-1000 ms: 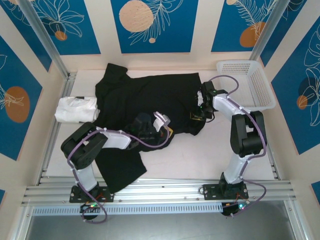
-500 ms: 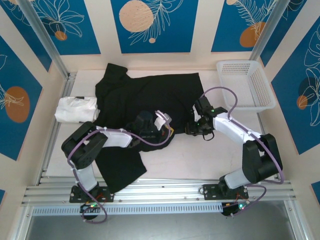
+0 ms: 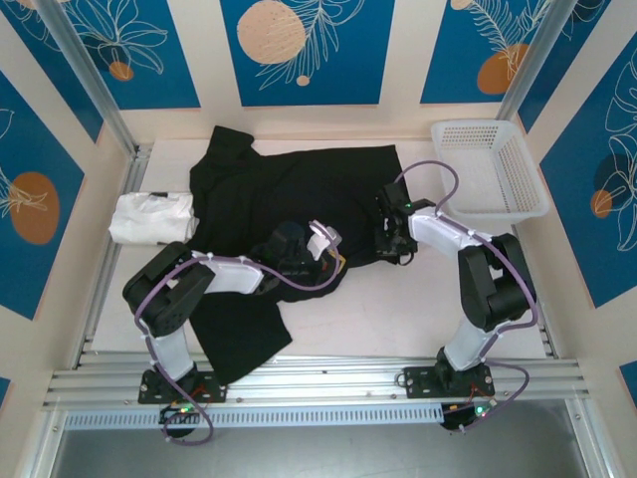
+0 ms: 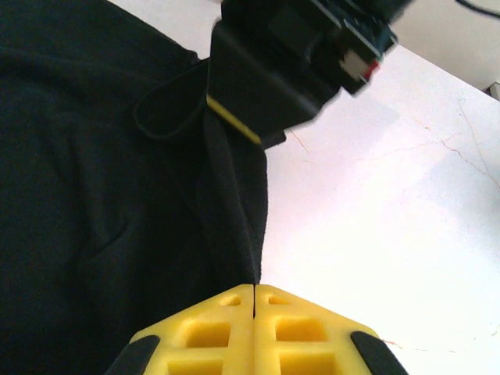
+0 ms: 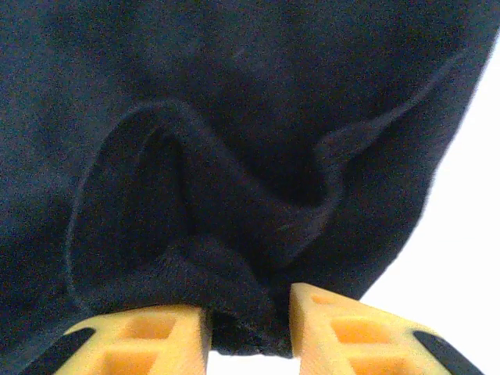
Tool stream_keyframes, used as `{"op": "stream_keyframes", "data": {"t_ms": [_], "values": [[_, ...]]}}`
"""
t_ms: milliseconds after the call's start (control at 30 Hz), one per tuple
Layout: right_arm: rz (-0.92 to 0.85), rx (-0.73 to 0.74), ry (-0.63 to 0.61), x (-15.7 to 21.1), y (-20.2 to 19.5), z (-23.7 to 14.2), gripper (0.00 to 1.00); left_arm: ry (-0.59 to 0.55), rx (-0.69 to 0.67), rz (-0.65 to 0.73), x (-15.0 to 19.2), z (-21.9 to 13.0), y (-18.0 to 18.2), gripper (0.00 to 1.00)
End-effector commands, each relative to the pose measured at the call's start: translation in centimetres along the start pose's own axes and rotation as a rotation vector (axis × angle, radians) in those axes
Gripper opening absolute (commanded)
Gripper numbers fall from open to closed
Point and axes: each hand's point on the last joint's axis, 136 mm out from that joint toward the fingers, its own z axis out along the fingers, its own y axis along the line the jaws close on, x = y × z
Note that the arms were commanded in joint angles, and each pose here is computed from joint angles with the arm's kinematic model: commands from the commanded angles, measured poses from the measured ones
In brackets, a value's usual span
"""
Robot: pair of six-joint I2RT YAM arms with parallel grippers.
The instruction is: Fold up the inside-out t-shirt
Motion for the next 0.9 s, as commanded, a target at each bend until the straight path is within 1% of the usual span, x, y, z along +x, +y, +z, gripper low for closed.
{"op": "stream_keyframes", "data": {"t_ms": [0, 133, 300, 367, 467, 567, 633, 767, 867], "values": [[0.046, 0.064, -0.013, -0.8, -2.8, -0.9, 0.28, 0.018, -0.009, -0.012, 0.8, 0.2, 0.5, 0.0], [0.077, 0.059, -0.01, -1.1, -4.2, -1.3, 0.23, 0.019, -0.016, -0.013, 0.8, 0.3, 0.7, 0.0], [0.07, 0.004, -0.023, -0.2, -3.5, -2.2, 0.22, 0.028, -0.017, -0.011, 0.9, 0.4, 0.8, 0.0], [0.053, -0.043, -0.027, 0.5, -2.7, -2.5, 0.24, 0.027, -0.016, -0.012, 0.9, 0.5, 0.8, 0.0], [-0.014, -0.115, -0.046, 1.3, -0.9, -2.8, 0.32, 0.029, -0.014, -0.013, 0.9, 0.5, 0.8, 0.0], [-0.044, -0.144, -0.044, 1.4, 0.0, -2.6, 0.38, 0.029, -0.014, -0.011, 0.9, 0.6, 0.8, 0.0], [-0.055, -0.146, -0.037, 1.2, 0.4, -2.2, 0.41, 0.031, -0.011, -0.013, 0.9, 0.7, 0.8, 0.0], [-0.074, -0.146, -0.036, 0.0, 0.9, -1.3, 0.41, 0.031, -0.009, -0.012, 0.9, 0.7, 0.7, 0.0], [-0.086, -0.157, -0.019, -0.5, 1.4, -0.5, 0.36, 0.034, -0.01, -0.015, 1.0, 0.7, 0.8, 0.0]]}}
